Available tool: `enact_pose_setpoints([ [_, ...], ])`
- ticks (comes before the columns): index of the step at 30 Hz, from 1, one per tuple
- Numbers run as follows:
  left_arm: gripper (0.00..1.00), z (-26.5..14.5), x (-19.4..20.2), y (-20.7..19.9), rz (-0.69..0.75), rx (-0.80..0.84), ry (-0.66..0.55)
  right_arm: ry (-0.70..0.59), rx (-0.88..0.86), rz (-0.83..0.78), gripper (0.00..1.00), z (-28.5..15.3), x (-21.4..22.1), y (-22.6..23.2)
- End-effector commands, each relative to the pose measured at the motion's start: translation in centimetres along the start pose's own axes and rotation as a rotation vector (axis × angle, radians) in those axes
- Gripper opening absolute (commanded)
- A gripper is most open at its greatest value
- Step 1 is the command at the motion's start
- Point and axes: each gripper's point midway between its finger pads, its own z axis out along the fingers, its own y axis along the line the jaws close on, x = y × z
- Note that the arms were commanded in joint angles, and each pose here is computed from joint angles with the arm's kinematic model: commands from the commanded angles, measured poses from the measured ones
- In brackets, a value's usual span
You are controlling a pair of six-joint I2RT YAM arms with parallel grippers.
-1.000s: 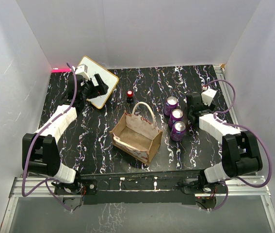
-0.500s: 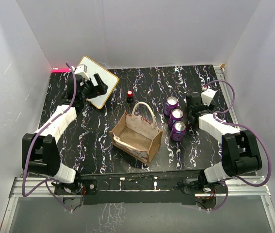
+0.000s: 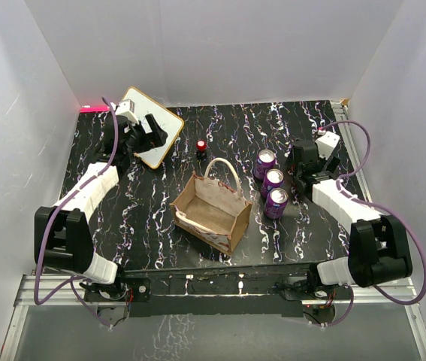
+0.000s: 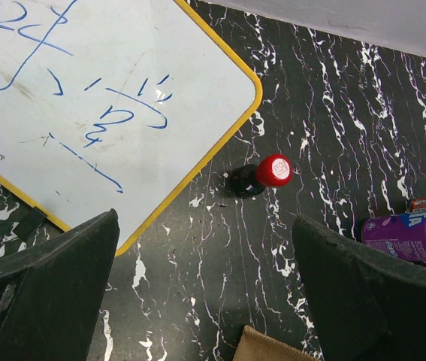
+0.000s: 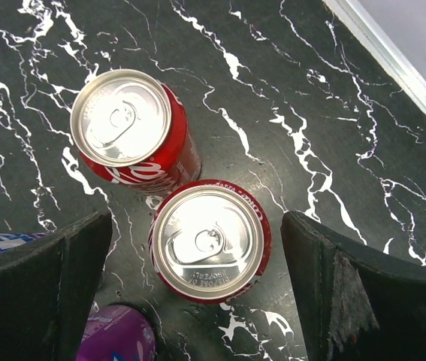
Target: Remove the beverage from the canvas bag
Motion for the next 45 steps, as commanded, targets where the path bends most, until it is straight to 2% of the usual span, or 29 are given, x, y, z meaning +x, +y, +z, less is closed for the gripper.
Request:
enact_pose_setpoints([
  [1, 0.97, -1.3, -3.2, -1.5, 0.006, 0.041, -0.080, -0.080, -0.027, 0.040, 0.99, -1.1, -3.1, 0.1],
  [6, 0.97, -1.3, -3.1, -1.5, 0.005, 0.041, -0.077, -0.017, -0.125, -0.003, 0.99, -2.4, -4.1, 2.1],
  [9, 0.97, -1.3, -3.1, -1.6, 0.002, 0.046, -0.075, 0.032, -0.308, -0.091, 0.99, -4.6, -4.7, 5.8],
  [15, 0.97, -0.8, -2.6, -1.4, -0.002, 0.046, -0.062, -0.127, -0.459, -0.299, 0.99, -12.0, -7.8, 13.5],
  [20, 0.97, -0.5, -2.0, -0.9, 0.016, 0.023, -0.050, -0.081, -0.532, -0.410, 0.99, -16.5, -8.2, 18.2],
  [25, 0.97, -1.1, -2.3, -2.1, 0.107, 0.004, -0.044, -0.127, -0.605, -0.419, 0.99, -22.3, -10.4, 20.1],
  [27, 0.97, -2.0, -3.6, -3.1, 0.116, 0.014, -0.038, -0.159, -0.682, -0.402, 0.99, -25.5, -12.0, 19.8],
  [31, 0.97, -6.9, -8.7, -7.2, 0.145, 0.109, -0.097, -0.255, -0.874, -0.298, 0.99, -31.4, -16.5, 17.1],
  [36, 0.97, -16.9, -14.7, -11.7, 0.228, 0.214, -0.258, -0.447, -1.091, -0.078, 0.99, -38.9, -23.4, 10.8],
  [40, 0.97, -24.3, -16.7, -13.9, 0.280, 0.282, -0.381, -0.528, -1.126, 0.022, 0.98, -41.6, -26.7, 6.5],
  [45, 0.97, -31.2, -17.0, -15.0, 0.286, 0.350, -0.541, -0.544, -1.098, 0.081, 0.98, -42.5, -28.3, 3.1],
])
